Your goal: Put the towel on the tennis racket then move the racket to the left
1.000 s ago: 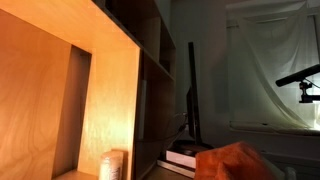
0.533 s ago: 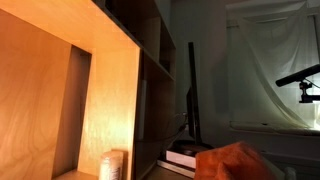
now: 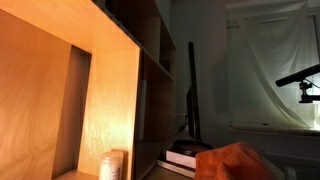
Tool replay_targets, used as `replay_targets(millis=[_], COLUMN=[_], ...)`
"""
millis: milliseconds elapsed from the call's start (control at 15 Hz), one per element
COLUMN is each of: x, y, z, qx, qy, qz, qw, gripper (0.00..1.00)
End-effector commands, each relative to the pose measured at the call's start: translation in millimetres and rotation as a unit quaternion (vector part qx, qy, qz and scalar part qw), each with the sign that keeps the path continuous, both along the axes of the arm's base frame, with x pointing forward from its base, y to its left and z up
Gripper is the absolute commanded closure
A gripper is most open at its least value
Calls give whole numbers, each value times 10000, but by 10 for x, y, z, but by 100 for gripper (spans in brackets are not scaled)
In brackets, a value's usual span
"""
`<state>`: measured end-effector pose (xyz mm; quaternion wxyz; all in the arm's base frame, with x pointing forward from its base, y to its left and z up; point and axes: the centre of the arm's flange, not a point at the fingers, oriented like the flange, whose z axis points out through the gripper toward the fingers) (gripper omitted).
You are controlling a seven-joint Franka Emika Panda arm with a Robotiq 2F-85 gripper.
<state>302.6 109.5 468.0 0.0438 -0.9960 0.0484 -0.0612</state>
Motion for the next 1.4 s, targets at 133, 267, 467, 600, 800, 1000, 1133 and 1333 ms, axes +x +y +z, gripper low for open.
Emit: replay_targets(millis=[133, 267, 467, 600, 800, 1000, 1133, 1333], x=[488, 635, 940, 1140, 1412, 1603, 1681, 1707], y=[402, 483, 573, 596, 547, 424, 328, 204], z=[529, 714, 955, 1050, 1074, 1004, 923, 792], qx=[50, 152, 314, 408, 413, 300, 170, -4], qy=[-116, -169, -214, -193, -215, -145, -71, 17], qz=[51, 124, 27, -200, -586, -865, -952, -1007], qw=[9999, 9997, 9993, 9988, 9972, 9957, 9953, 9949], gripper=[0, 0, 0, 0, 0, 0, 0, 0])
